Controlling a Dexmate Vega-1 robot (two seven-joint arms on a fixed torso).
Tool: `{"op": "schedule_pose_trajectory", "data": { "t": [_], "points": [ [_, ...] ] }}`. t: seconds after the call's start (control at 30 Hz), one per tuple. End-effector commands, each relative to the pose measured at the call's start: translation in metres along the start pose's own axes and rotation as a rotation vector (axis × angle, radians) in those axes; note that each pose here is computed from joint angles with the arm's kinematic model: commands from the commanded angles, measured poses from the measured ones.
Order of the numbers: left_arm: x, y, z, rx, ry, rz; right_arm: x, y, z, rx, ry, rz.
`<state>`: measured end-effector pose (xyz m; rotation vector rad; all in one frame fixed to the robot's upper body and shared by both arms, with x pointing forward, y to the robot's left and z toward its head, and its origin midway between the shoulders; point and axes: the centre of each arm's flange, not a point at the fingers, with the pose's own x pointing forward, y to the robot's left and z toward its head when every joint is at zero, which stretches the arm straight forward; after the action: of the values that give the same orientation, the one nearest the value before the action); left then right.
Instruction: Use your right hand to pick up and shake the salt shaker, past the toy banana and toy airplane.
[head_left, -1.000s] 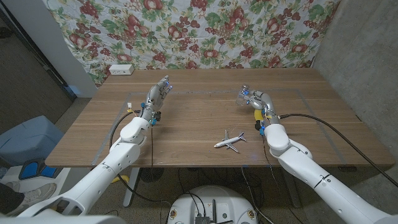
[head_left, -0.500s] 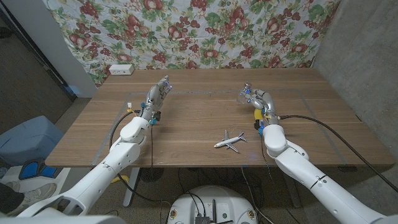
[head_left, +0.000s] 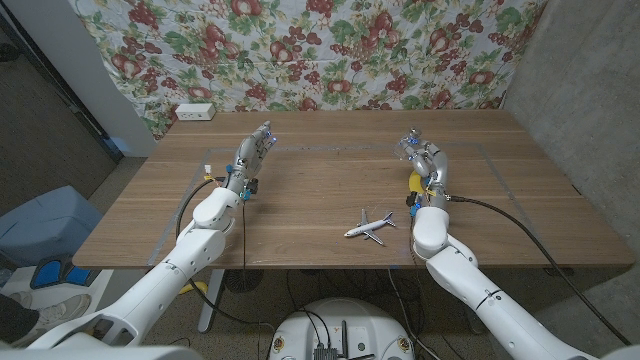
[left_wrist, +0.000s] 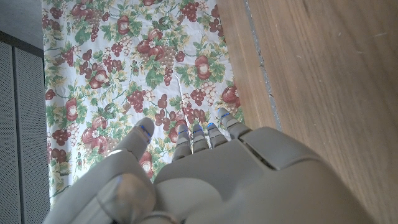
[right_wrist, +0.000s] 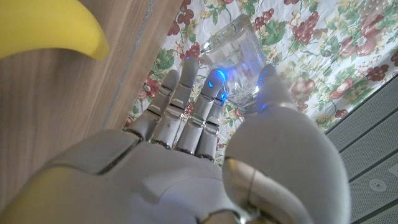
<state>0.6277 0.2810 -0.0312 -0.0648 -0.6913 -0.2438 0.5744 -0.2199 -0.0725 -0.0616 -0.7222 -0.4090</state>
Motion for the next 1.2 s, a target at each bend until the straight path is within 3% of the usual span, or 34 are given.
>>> {"op": "schedule_pose_trajectory", "data": {
  "t": [0.03,0.23,0.5,0.93,1.07,1.2],
  "points": [
    [0.001,0.002,0.001,0.002,-0.003,-0.001,-0.004,0.001,-0.004,0.051,-0.003,-0.076],
    [0.003,0.002,0.001,-0.001,-0.002,-0.002,-0.001,0.003,-0.004,0.051,-0.008,-0.06],
    [0.005,0.003,0.001,-0.002,-0.002,-0.002,0.006,0.004,-0.002,-0.005,-0.008,0.053],
    [0.006,0.005,-0.001,-0.003,0.003,-0.001,0.02,0.009,0.005,-0.144,0.057,0.327],
    [0.006,0.006,-0.001,-0.003,0.003,0.0,0.026,0.012,0.007,-0.191,0.098,0.42],
    [0.007,0.006,-0.001,-0.003,0.003,-0.001,0.029,0.014,0.009,-0.224,0.129,0.469]
  ]
}}
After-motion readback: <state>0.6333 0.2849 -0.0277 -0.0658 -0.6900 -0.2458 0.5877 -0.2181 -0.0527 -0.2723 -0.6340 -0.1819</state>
